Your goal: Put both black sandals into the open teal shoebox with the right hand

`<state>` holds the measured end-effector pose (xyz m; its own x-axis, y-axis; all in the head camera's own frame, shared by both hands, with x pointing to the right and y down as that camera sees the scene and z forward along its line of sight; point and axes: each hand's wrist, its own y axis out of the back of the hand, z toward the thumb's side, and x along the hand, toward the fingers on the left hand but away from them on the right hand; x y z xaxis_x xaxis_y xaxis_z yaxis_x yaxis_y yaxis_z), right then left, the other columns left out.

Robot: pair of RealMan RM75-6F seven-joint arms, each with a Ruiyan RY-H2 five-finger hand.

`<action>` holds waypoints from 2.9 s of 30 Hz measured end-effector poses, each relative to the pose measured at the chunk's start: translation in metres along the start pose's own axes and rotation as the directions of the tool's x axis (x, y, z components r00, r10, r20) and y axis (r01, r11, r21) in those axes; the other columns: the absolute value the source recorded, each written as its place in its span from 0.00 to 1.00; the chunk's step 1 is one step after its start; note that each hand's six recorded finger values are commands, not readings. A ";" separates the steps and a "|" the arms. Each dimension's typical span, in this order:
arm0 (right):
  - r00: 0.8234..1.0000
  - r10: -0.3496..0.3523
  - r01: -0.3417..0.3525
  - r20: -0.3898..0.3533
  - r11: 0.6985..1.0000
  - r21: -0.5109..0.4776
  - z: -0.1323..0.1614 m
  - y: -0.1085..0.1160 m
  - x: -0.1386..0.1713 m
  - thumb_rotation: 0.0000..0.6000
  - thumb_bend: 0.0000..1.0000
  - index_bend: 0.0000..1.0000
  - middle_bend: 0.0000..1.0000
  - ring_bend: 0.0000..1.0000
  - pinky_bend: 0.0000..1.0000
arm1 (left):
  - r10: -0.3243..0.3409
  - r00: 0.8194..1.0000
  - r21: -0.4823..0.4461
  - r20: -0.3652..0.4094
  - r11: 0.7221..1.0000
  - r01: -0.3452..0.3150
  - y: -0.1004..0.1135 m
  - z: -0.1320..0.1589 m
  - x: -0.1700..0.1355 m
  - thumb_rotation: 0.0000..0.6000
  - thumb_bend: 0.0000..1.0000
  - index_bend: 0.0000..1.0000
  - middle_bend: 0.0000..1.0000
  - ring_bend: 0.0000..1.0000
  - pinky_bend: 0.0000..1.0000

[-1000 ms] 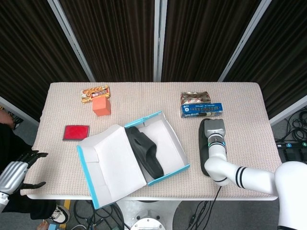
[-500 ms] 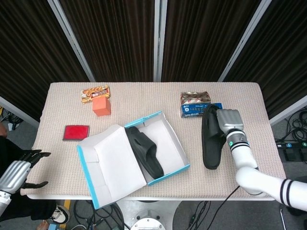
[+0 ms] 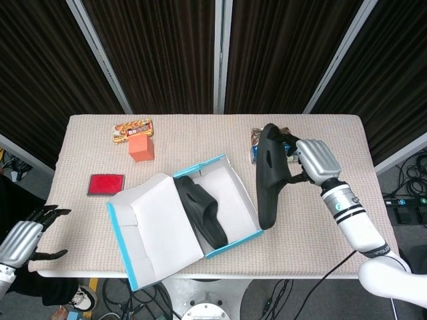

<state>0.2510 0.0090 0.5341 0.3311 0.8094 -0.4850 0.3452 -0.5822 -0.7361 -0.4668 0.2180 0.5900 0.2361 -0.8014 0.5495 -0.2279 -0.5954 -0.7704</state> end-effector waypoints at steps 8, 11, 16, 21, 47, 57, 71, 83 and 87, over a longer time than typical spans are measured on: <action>0.986 0.104 -0.130 -0.129 0.967 -0.221 0.016 -0.020 -0.015 1.00 0.33 0.56 0.44 0.43 0.57 | 0.015 1.000 0.011 -0.016 1.000 -0.015 0.004 -0.001 0.003 1.00 0.02 0.19 0.24 0.11 0.14; 0.973 0.179 -0.210 -0.145 0.947 -0.243 0.014 -0.031 -0.026 1.00 0.33 0.56 0.44 0.43 0.57 | 0.015 1.000 0.019 -0.023 1.000 -0.015 0.004 0.000 0.005 1.00 0.02 0.19 0.24 0.11 0.14; 0.950 0.285 -0.305 -0.128 0.936 -0.179 0.006 -0.047 -0.051 1.00 0.34 0.56 0.44 0.43 0.57 | 0.030 0.999 0.023 -0.040 0.999 -0.029 0.007 0.000 0.006 1.00 0.02 0.19 0.24 0.11 0.14; 0.932 0.342 -0.357 -0.121 0.923 -0.145 0.011 -0.058 -0.077 1.00 0.35 0.56 0.44 0.43 0.57 | 0.043 0.997 0.030 -0.068 0.999 -0.041 0.009 -0.002 0.007 1.00 0.02 0.19 0.24 0.11 0.14; 0.862 0.499 -0.501 -0.089 0.865 0.000 0.033 -0.113 -0.118 1.00 0.35 0.57 0.45 0.43 0.57 | 0.065 0.991 0.050 -0.114 0.997 -0.060 0.016 -0.005 0.013 1.00 0.02 0.19 0.24 0.11 0.14; 0.852 0.520 -0.515 -0.050 0.852 0.096 0.029 -0.119 -0.126 1.00 0.37 0.58 0.45 0.43 0.57 | 0.067 0.991 0.046 -0.118 0.997 -0.061 0.016 -0.008 0.014 1.00 0.02 0.19 0.24 0.11 0.14; 0.861 0.502 -0.487 -0.083 0.860 0.152 0.035 -0.134 -0.128 1.00 0.38 0.58 0.46 0.43 0.57 | 0.072 0.991 0.046 -0.112 0.997 -0.068 0.015 -0.011 0.014 1.00 0.02 0.19 0.24 0.11 0.14; 0.875 0.474 -0.440 -0.100 0.864 0.244 0.028 -0.136 -0.117 1.00 0.38 0.60 0.46 0.43 0.57 | 0.077 0.992 0.050 -0.099 0.996 -0.072 0.014 -0.011 0.015 1.00 0.02 0.19 0.24 0.11 0.14; 0.876 0.476 -0.444 -0.084 0.861 0.246 0.020 -0.141 -0.114 1.00 0.38 0.60 0.47 0.43 0.57 | 0.083 0.992 0.052 -0.094 0.996 -0.078 0.014 -0.010 0.015 1.00 0.02 0.19 0.24 0.11 0.14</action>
<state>0.1471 -0.0002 0.6836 0.5277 0.4255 -0.7352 -0.0657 -0.8425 -0.5347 -0.4762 0.1974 0.5906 0.1270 -0.8496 0.5119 -0.1958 -0.5274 -0.8268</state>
